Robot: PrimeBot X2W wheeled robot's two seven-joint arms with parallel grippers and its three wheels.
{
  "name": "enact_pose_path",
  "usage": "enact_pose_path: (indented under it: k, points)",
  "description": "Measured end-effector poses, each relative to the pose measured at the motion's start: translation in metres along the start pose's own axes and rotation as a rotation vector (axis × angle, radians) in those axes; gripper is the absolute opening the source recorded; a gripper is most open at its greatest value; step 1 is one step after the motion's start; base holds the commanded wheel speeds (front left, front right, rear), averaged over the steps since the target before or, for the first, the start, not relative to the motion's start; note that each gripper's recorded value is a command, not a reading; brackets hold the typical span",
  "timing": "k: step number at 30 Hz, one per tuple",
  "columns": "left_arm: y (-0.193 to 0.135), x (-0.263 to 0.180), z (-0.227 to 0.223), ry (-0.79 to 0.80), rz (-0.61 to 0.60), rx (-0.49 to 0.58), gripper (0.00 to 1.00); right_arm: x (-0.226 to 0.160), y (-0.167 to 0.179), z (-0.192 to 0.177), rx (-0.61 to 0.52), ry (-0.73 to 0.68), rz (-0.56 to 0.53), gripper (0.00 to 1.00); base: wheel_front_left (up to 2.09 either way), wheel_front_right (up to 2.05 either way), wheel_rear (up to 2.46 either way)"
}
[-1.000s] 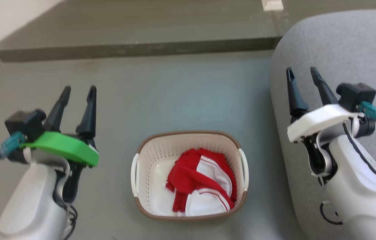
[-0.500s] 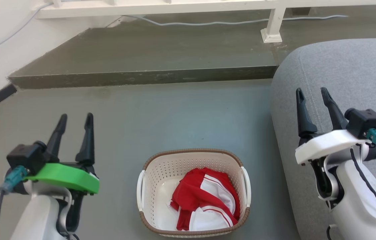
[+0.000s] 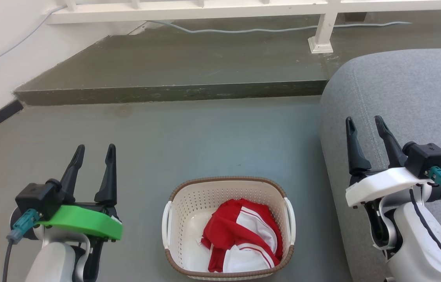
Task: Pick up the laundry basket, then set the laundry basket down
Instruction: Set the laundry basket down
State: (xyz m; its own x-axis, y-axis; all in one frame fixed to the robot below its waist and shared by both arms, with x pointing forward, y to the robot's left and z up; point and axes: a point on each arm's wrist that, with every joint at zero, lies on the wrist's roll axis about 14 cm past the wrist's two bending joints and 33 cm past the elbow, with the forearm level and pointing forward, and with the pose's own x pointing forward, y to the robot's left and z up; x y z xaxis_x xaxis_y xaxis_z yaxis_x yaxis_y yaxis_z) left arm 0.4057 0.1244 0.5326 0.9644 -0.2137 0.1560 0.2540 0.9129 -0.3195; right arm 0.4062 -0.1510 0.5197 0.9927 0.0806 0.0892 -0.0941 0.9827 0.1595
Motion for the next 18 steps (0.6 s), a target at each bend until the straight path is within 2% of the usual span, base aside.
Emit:
enact_pose_path:
  k: [18]
  points:
    - [-0.0006,-0.0032,0.0012,-0.015,0.006,0.008,1.00,-0.0072,-0.0005,-0.0056,-0.012,0.010,0.011,1.00,0.00,0.00,0.00]
